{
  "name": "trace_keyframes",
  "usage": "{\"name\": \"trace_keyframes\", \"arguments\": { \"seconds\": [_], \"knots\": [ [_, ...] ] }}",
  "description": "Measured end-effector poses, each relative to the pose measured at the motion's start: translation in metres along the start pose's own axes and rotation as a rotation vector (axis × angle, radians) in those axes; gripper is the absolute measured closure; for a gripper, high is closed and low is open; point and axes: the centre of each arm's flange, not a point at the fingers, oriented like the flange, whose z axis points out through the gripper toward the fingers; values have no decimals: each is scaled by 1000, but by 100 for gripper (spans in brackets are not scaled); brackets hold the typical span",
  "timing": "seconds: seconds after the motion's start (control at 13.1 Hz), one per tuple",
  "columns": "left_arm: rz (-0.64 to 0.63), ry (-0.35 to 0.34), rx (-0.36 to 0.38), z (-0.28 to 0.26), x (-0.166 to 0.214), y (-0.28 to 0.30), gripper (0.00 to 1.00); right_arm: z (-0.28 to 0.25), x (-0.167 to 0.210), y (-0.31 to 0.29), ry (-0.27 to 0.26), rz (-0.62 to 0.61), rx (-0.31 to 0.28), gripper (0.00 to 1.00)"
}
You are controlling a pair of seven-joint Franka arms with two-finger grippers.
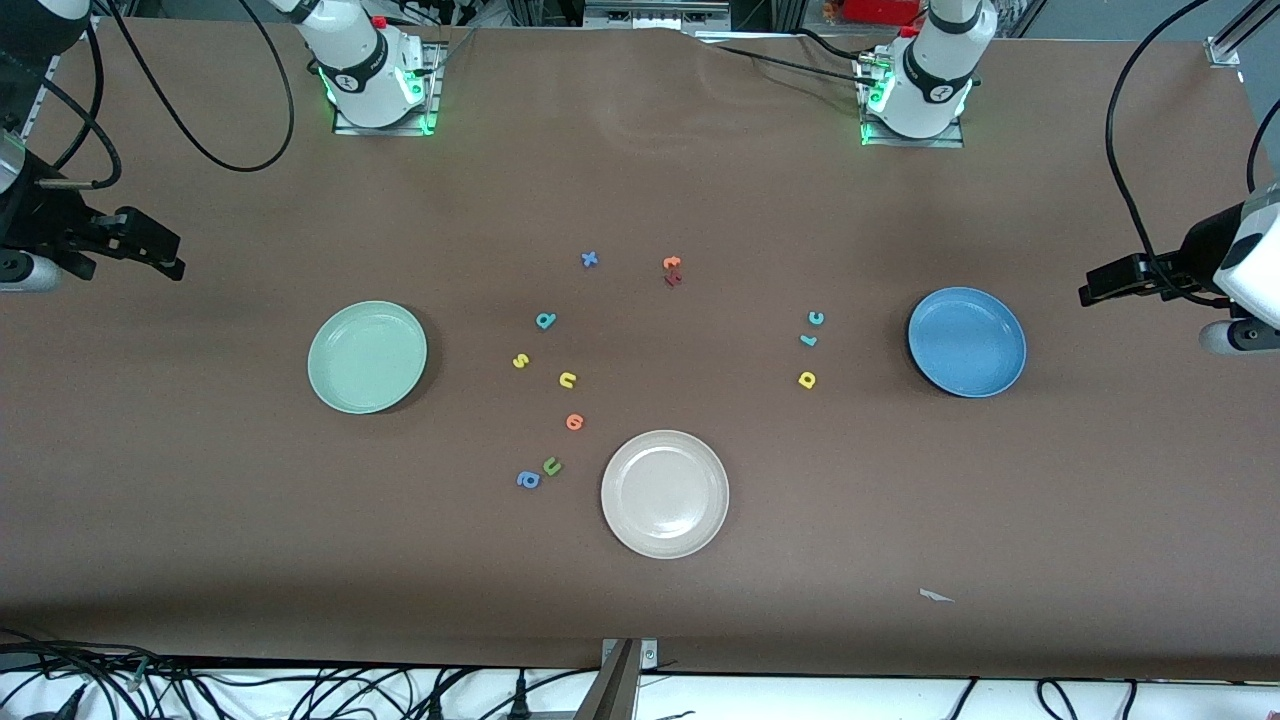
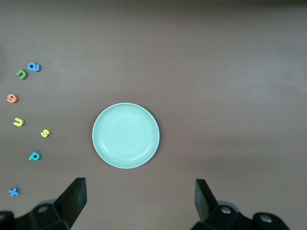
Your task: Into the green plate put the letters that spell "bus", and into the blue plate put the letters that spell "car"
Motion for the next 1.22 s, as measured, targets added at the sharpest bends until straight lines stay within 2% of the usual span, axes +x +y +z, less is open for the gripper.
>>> {"name": "trace_keyframes", "arguments": {
  "seconds": [1.22],
  "knots": [
    [1,-7,1,4,1,0,1,1,0,10,-3,18,-1,0]
  ]
}}
